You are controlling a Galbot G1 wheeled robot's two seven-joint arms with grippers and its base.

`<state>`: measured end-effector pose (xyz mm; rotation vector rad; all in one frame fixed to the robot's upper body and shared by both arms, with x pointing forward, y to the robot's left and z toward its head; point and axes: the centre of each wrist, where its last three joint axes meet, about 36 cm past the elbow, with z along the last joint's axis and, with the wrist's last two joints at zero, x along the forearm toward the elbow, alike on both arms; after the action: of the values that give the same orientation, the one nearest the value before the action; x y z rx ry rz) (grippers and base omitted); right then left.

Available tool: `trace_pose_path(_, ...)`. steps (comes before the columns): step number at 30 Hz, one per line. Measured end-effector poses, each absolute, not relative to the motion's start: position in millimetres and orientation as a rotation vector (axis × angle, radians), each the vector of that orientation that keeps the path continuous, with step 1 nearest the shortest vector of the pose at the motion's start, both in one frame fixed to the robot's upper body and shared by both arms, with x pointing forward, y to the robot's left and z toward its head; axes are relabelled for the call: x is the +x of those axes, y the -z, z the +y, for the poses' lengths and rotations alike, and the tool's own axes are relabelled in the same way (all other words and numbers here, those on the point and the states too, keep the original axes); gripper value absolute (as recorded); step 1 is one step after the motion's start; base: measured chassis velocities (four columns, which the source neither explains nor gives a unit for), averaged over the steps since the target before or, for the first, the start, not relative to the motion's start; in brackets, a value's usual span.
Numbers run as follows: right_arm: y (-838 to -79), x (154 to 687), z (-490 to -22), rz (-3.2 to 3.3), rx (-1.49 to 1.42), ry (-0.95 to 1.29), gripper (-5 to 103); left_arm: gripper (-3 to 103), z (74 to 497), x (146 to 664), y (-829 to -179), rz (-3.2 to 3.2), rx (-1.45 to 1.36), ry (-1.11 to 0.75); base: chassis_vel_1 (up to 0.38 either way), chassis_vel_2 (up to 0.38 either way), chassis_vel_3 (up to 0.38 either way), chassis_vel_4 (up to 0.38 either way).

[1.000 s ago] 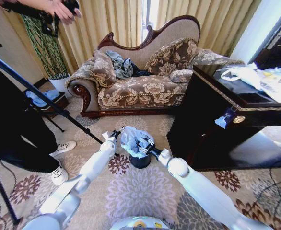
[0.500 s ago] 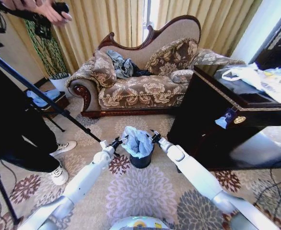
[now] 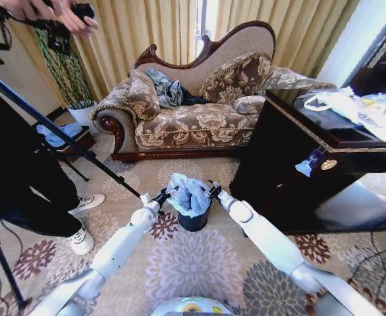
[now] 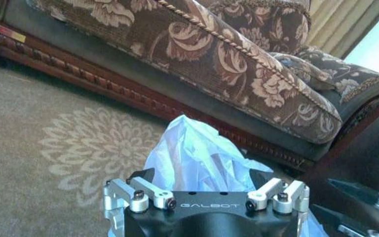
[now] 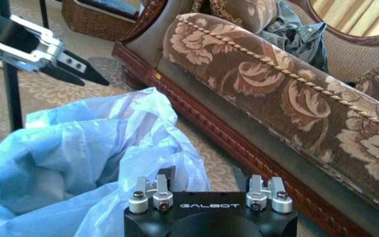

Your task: Place a garbage bag over the trash bin.

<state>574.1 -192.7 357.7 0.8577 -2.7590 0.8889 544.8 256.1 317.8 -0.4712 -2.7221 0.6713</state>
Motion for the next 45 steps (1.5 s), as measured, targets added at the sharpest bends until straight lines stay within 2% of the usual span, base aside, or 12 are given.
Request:
trace_pose_path(2, -354.2, 577.9, -191.9, -2.759, 0.853, -0.909, 65, 99, 256.9, 545.7, -317.6, -2.723, -0.471, -0.673, 0.000, 0.000, 0.000, 0.000)
trace_pose_path(5, -350.7, 581.3, -193.0, -2.757, 0.846, -0.932, 67, 99, 257.2, 546.9, -317.0, -2.723, -0.471, -0.674, 0.000, 0.000, 0.000, 0.000)
trace_pose_path(17, -339.7, 606.9, -215.9, -2.767, 0.755, -1.000, 68, 99, 258.4, 554.0, -311.9, -2.728, -0.471, -0.673, 0.000, 0.000, 0.000, 0.000)
trace_pose_path(32, -353.0, 589.5, -212.4, -2.770, 0.826, -0.962, 70, 99, 258.8, 566.5, -314.0, -2.738, -0.473, -0.670, 0.000, 0.000, 0.000, 0.000)
trace_pose_path(45, -331.4, 609.3, -222.2, -2.773, 0.743, -1.021, 70, 99, 260.7, 570.7, -311.7, -2.730, -0.467, -0.672, 0.000, 0.000, 0.000, 0.000)
